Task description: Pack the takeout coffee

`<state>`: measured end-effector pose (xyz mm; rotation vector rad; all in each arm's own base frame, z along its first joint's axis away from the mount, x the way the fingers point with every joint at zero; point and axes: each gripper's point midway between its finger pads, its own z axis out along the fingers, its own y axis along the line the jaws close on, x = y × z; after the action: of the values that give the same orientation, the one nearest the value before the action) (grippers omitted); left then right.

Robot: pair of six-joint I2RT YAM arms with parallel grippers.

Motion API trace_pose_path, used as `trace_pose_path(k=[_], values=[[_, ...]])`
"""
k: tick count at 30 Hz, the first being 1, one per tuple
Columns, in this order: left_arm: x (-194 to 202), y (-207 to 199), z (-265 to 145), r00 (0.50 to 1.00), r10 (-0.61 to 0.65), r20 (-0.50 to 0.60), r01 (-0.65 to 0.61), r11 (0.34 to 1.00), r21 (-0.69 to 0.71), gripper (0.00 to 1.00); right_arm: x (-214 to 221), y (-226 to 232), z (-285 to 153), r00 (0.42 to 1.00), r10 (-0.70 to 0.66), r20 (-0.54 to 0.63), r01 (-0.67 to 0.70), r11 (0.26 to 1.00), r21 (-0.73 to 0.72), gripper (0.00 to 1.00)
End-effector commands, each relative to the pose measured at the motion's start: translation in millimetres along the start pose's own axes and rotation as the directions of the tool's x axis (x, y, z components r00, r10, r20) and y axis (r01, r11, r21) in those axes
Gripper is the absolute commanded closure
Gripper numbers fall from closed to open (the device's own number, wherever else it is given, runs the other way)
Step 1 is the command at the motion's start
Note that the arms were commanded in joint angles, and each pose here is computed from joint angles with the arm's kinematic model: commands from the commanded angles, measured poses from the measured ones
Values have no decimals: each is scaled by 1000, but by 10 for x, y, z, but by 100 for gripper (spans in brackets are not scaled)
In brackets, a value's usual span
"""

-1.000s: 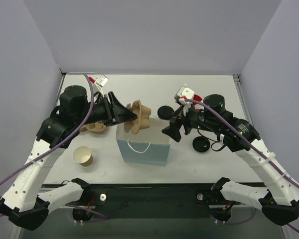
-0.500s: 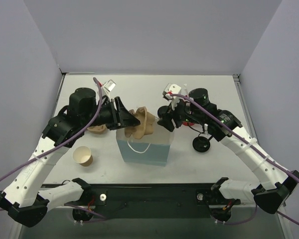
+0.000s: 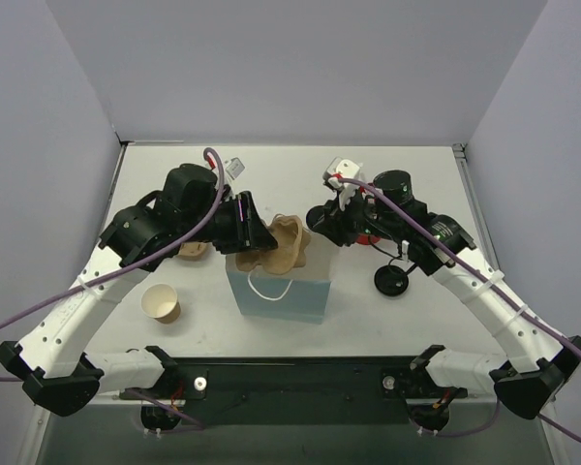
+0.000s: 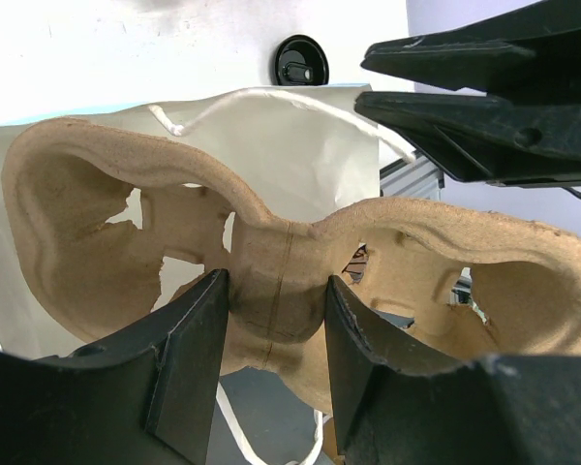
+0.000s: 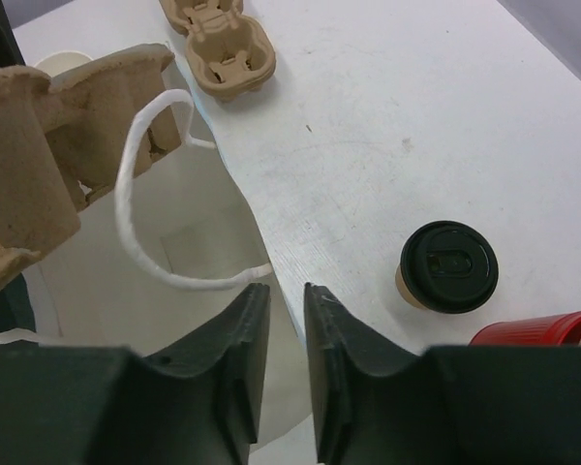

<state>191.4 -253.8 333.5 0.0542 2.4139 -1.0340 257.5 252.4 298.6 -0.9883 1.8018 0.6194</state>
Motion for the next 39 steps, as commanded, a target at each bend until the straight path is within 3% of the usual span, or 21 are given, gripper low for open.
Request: trace_pose_path(k=[1, 7, 13, 32, 39], values=[[-75, -49, -83, 999, 21, 41, -19, 999, -43, 59, -188, -41, -231, 995, -25, 97, 21, 999, 45, 67], [11, -8, -36, 999, 52, 0, -52, 994, -100, 60, -33, 44, -240, 994, -85, 69, 88, 996, -31, 48], [15, 5, -23, 998, 66, -16, -67, 991, -119, 60, -12, 209, -175, 990, -111, 84, 123, 981, -152, 43], [27, 157, 22, 992, 106, -73, -119, 970, -212, 60, -286, 125, 202, 977, -161, 142, 185, 967, -173, 43], [13, 196, 53, 989, 123, -84, -140, 962, -235, 60, -271, 235, 325, 982, -116, 151, 151, 958, -245, 52]])
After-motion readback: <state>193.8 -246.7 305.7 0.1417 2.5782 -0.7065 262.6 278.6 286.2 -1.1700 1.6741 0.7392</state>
